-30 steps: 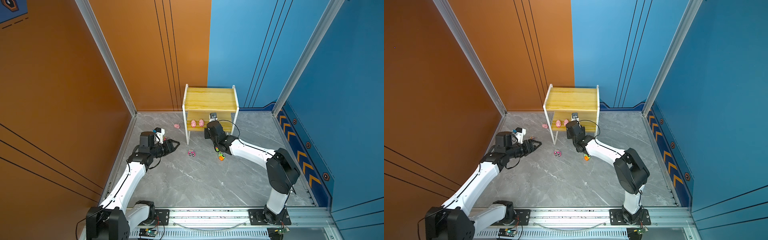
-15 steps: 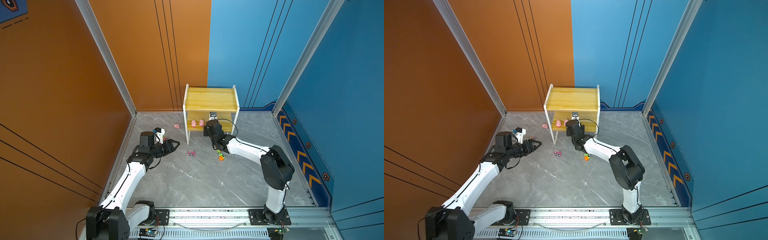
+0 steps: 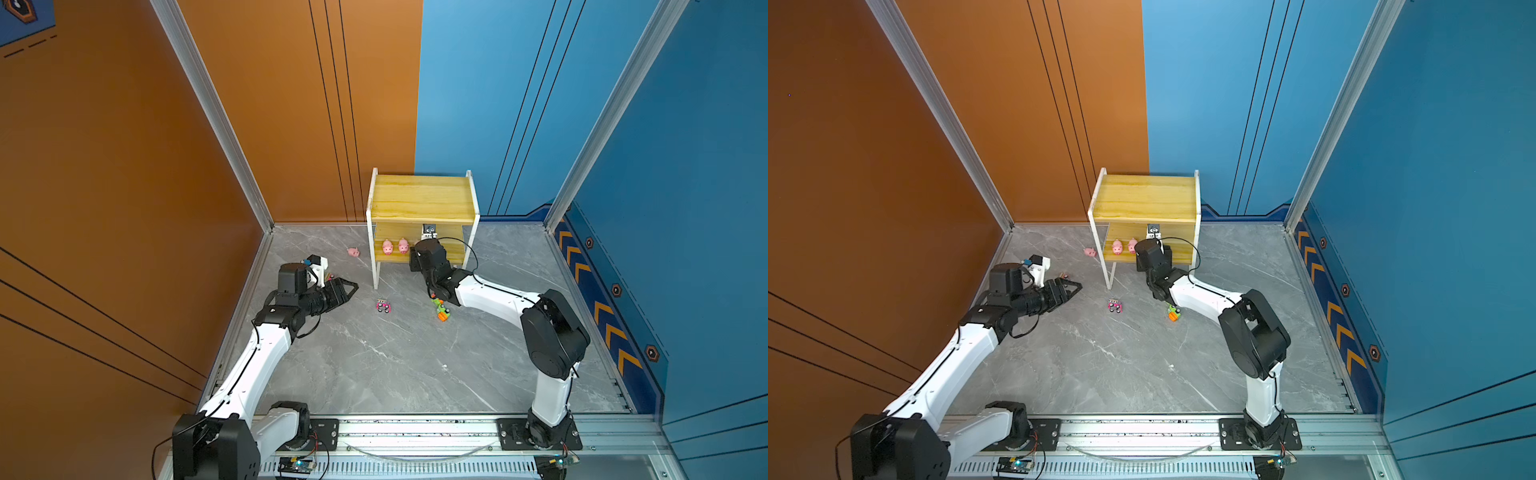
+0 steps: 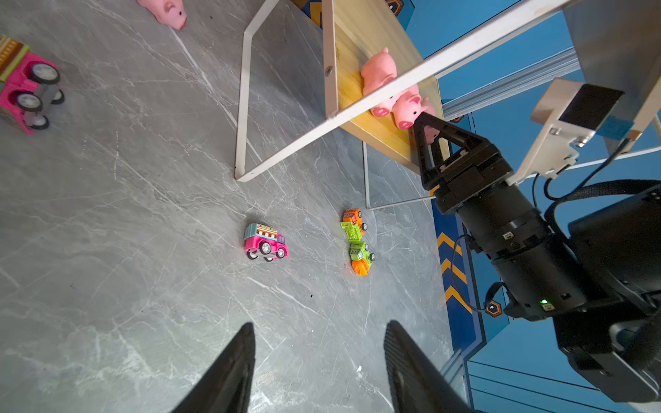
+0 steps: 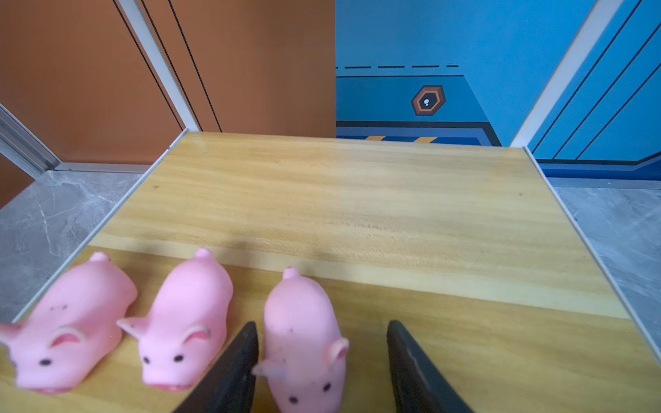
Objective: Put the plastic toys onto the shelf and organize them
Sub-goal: 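Open the right gripper and draw it back from the shelf, then reach the left gripper to the pink pig on the floor near the shelf leg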
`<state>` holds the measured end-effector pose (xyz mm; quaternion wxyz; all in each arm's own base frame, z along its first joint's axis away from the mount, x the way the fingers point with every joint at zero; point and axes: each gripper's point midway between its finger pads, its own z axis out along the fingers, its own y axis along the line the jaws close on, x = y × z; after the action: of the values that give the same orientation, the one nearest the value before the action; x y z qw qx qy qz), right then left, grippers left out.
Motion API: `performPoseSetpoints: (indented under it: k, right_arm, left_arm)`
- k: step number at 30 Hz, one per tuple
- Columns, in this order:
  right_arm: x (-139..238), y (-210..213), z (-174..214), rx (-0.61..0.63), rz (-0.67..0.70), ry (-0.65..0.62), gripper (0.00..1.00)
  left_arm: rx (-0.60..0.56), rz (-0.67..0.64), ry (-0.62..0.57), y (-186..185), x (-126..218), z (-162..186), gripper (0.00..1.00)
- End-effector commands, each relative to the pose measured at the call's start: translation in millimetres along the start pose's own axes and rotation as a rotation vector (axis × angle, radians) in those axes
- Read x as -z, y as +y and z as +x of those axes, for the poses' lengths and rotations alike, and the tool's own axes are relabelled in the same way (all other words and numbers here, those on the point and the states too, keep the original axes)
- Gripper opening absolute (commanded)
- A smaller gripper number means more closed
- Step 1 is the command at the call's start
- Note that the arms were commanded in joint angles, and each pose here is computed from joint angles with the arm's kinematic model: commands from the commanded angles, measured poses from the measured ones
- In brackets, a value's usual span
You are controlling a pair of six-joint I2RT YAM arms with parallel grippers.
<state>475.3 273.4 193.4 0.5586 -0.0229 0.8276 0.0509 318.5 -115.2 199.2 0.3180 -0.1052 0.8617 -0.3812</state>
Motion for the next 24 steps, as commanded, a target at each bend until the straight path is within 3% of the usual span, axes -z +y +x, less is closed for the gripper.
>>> performPoseSetpoints:
  k: [1,8,9,17,24]
  right_arm:
    - [24,0,-23,-0.015,-0.030,-0.054,0.63]
    - [61,-7,-22,-0.031,-0.104,-0.059,0.71]
    - [73,6,-14,-0.023,-0.152,-0.040,0.72]
    - [125,-7,53,0.013,-0.313,0.110,0.80]
    - [153,-37,111,0.096,-0.349,0.133,0.83]
  left_arm:
    - [-0.009,-0.003,-0.013,3,1,-3,0.59]
    - [-0.003,-0.041,-0.039,14,3,-8,0.59]
    - [-0.004,-0.054,-0.039,17,3,-8,0.59]
    - [-0.027,-0.231,-0.028,49,2,-9,0.59]
    - [-0.047,-0.417,-0.007,67,-6,-18,0.60]
